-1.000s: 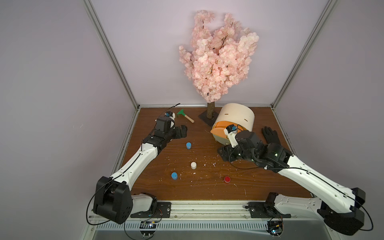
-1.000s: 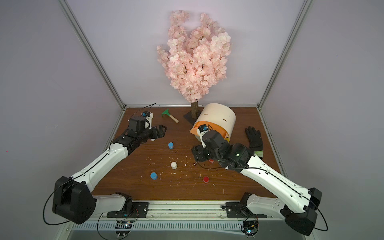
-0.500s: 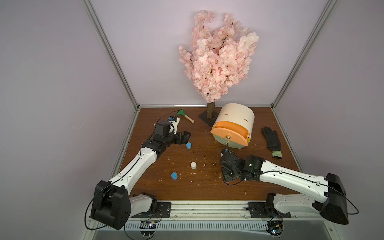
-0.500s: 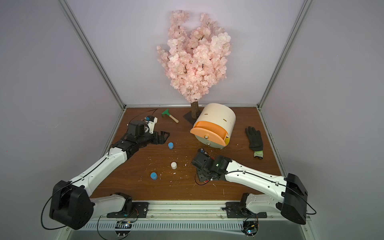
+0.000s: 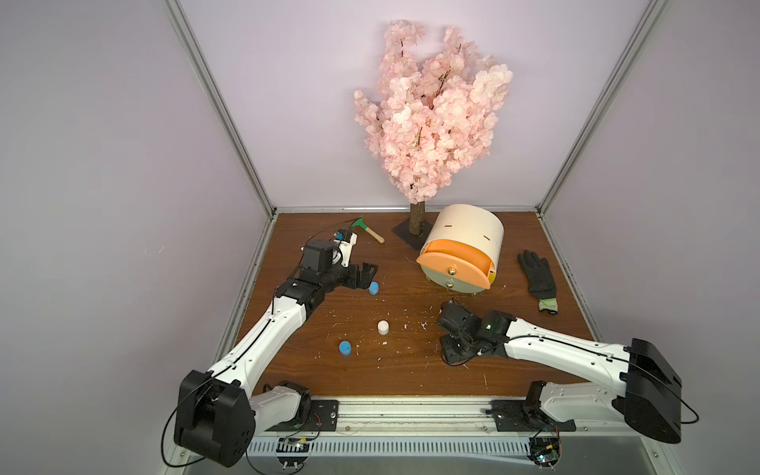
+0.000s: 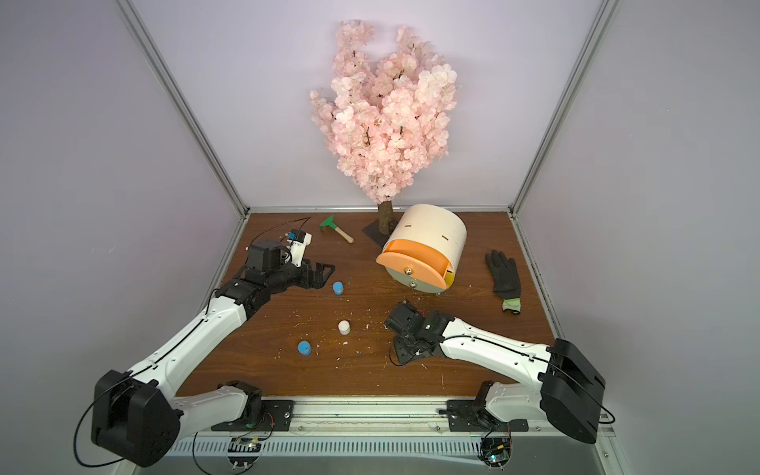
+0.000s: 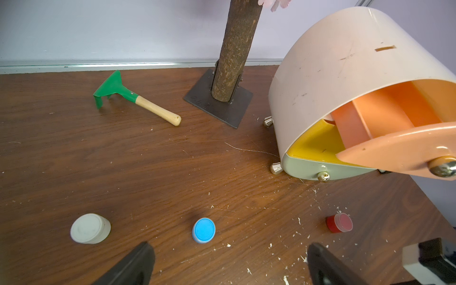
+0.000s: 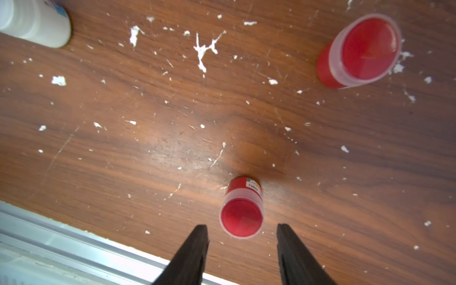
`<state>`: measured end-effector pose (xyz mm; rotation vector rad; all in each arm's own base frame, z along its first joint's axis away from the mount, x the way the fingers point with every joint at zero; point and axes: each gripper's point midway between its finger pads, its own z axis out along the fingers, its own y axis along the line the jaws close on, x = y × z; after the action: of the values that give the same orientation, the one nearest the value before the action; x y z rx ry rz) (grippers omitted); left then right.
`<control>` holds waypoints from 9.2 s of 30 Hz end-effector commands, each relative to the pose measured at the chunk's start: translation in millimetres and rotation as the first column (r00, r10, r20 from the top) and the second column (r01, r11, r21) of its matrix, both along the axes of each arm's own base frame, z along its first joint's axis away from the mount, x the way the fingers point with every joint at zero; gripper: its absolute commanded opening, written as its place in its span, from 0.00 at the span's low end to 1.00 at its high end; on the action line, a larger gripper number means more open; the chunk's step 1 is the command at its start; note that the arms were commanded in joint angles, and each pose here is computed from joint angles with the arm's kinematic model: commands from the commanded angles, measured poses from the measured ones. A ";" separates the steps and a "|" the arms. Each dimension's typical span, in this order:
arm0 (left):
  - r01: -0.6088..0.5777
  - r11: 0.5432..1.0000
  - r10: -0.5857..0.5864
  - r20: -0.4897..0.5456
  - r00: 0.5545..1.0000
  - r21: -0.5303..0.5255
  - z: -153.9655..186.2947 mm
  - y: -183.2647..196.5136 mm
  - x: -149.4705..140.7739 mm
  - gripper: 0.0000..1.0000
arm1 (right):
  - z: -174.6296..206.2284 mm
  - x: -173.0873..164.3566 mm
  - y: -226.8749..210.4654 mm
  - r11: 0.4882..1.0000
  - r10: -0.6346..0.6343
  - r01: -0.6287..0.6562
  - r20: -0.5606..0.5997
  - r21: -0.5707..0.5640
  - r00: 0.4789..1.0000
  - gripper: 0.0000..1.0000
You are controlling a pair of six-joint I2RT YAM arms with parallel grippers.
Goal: Put the paint cans in the drawer according to color
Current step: Pick up the paint can at the center of the board, then place the paint can in the drawer, then pick up the paint can at the center of the board.
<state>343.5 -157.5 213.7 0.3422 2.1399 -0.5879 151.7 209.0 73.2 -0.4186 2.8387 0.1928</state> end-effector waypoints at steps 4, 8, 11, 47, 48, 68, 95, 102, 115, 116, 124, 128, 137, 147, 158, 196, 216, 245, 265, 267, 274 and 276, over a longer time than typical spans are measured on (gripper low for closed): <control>0.014 1.000 -0.014 -0.001 1.000 0.002 -1.8 -0.2 -1.3 1.00 | -2.2 2.2 -0.5 0.999 0.015 -0.015 -0.006 -0.042 1.000 0.53; 0.004 1.000 -0.004 -0.002 1.000 0.005 -2.8 1.5 -1.5 1.00 | -3.3 0.8 3.0 0.999 0.021 -0.021 -0.013 -0.030 1.000 0.52; 0.001 1.000 -0.001 0.003 1.000 0.006 -1.6 2.0 -1.7 1.00 | -4.7 0.1 5.1 0.999 0.021 -0.022 -0.017 -0.026 1.000 0.52; -0.019 0.999 0.019 0.019 1.000 0.034 1.6 8.1 -1.9 1.00 | -30.6 -5.5 0.1 0.993 0.039 -0.046 -0.066 -0.105 0.997 0.47; -0.019 0.999 0.019 0.020 1.000 0.034 2.1 8.1 -1.9 1.00 | -31.0 -5.7 -0.2 0.993 0.041 -0.048 -0.070 -0.108 0.997 0.47; -0.049 0.998 0.048 0.038 0.998 0.027 7.5 11.8 -0.8 1.00 | 15.7 3.5 3.4 0.997 0.044 -0.044 0.005 -0.060 0.999 0.29; 0.183 0.944 -0.181 0.034 0.983 -0.275 18.0 -81.1 -21.7 0.91 | 278.5 142.0 -12.1 0.991 -0.121 0.072 0.499 0.116 0.858 0.22; 0.184 0.938 -0.183 0.029 0.983 -0.292 17.4 -85.7 -18.4 0.91 | 276.4 187.9 -19.7 0.989 -0.142 0.103 0.493 0.107 0.858 0.22; 0.197 0.932 -0.194 0.039 0.980 -0.304 20.3 -88.2 -19.5 0.91 | 242.3 217.5 -5.1 0.992 -0.120 0.097 0.414 0.075 0.902 0.25; 0.198 0.933 -0.195 0.038 0.980 -0.302 19.4 -88.2 -20.0 0.91 | 240.2 216.9 -4.1 0.993 -0.116 0.094 0.409 0.074 0.905 0.25; 0.200 0.938 -0.199 0.032 0.980 -0.284 15.5 -87.5 -20.4 0.92 | 232.9 208.9 -4.2 0.994 -0.109 0.092 0.375 0.064 0.921 0.26; 0.196 0.942 -0.195 0.031 0.980 -0.273 14.3 -86.5 -19.9 0.92 | 237.4 202.0 -3.7 0.995 -0.099 0.082 0.368 0.060 0.925 0.26; 0.202 0.944 -0.201 0.030 0.979 -0.263 14.5 -86.8 -19.4 0.93 | 230.7 204.4 -6.6 0.994 -0.104 0.102 0.352 0.026 0.930 0.26; 0.201 0.947 -0.199 0.033 0.979 -0.252 14.1 -86.2 -18.4 0.93 | 219.6 206.9 -4.1 0.994 -0.101 0.106 0.320 0.003 0.942 0.27; 0.199 0.946 -0.199 0.027 0.980 -0.254 11.5 -87.6 -16.2 0.93 | 205.5 210.5 0.2 0.994 -0.094 0.103 0.287 -0.017 0.953 0.30; 0.189 0.954 -0.185 0.036 0.982 -0.234 14.8 -83.8 -16.2 0.94 | 214.0 216.8 5.8 0.994 -0.098 0.106 0.285 -0.014 0.953 0.45; 0.167 0.976 -0.159 0.070 0.985 -0.136 32.0 -69.2 -20.4 0.99 | 202.7 77.0 -3.0 0.980 -0.114 0.066 0.255 0.187 0.960 0.54; 0.166 0.984 -0.162 0.054 0.985 -0.064 24.7 -61.6 -25.0 1.00 | 14.7 97.9 -28.4 0.960 -0.280 0.249 0.403 0.129 0.871 0.55; 0.165 0.984 -0.162 0.053 0.985 -0.071 21.3 -63.1 -23.1 1.00 | -12.3 118.0 -38.7 0.943 -0.324 0.328 0.419 0.065 0.848 0.56; 0.164 0.984 -0.160 0.053 0.986 -0.070 21.3 -62.9 -23.0 1.00 | -13.4 120.2 -38.9 0.942 -0.327 0.330 0.418 0.068 0.847 0.54; 0.161 0.984 -0.157 0.055 0.986 -0.070 21.8 -62.5 -22.6 1.00 | -18.0 125.0 -36.6 0.944 -0.317 0.326 0.418 0.053 0.851 0.51; 0.161 0.985 -0.157 0.052 0.986 -0.069 20.8 -62.4 -22.7 1.00 | -19.7 125.8 -36.0 0.944 -0.316 0.326 0.416 0.049 0.853 0.51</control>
<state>322.2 -218.0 236.4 0.4811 2.0577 -0.7393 266.0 168.3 43.2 0.0019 2.4738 -0.0097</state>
